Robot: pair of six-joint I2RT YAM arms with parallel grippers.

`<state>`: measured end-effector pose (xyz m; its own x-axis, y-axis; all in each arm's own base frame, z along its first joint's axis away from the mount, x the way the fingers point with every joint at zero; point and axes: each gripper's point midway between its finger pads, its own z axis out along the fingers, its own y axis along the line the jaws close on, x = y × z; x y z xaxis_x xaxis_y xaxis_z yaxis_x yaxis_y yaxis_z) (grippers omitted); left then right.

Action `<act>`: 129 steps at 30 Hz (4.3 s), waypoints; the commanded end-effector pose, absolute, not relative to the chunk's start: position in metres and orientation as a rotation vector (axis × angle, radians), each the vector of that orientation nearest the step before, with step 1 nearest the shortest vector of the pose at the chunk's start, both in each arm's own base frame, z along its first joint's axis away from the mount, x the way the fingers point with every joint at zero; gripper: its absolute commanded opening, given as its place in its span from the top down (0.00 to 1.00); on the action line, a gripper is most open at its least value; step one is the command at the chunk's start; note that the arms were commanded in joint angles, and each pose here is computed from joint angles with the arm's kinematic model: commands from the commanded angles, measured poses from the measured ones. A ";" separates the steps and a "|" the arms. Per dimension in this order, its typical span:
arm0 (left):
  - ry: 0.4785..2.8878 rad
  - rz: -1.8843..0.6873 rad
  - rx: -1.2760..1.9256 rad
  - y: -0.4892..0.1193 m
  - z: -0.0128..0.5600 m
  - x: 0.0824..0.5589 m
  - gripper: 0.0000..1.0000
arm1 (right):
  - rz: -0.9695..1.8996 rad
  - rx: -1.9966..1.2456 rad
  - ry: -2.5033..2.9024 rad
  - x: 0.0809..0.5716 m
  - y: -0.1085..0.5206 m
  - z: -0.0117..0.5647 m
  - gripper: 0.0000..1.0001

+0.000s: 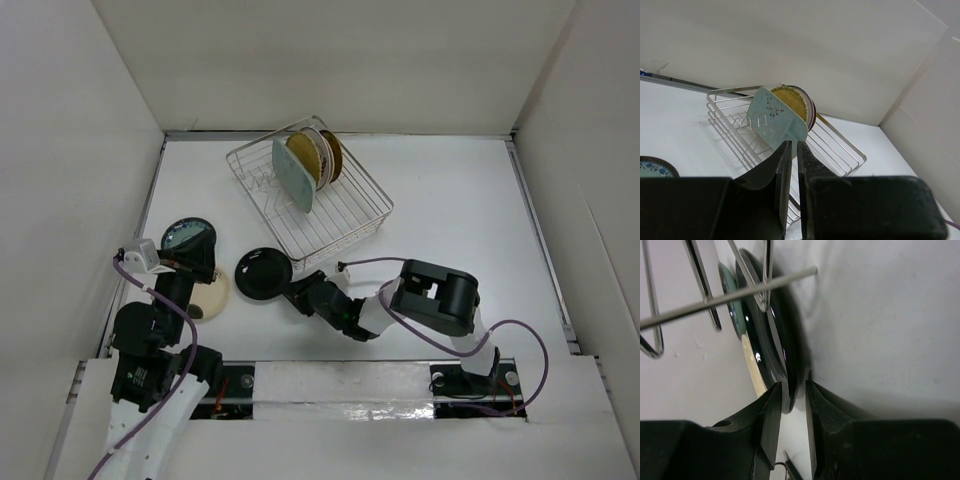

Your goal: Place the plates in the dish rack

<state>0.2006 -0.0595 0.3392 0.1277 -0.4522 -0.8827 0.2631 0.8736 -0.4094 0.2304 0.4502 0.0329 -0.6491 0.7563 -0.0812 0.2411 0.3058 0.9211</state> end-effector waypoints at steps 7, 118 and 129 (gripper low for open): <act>1.283 -0.539 -0.164 -0.058 0.356 0.193 0.93 | 1.320 0.898 2.056 0.246 0.447 0.018 1.00; 1.262 -0.394 -0.323 -0.021 0.347 0.194 0.96 | 0.996 -0.573 1.791 0.313 0.517 0.233 1.00; 1.261 -0.434 -0.284 -0.030 0.349 0.193 0.95 | 0.188 -0.124 1.582 0.476 0.389 0.339 1.00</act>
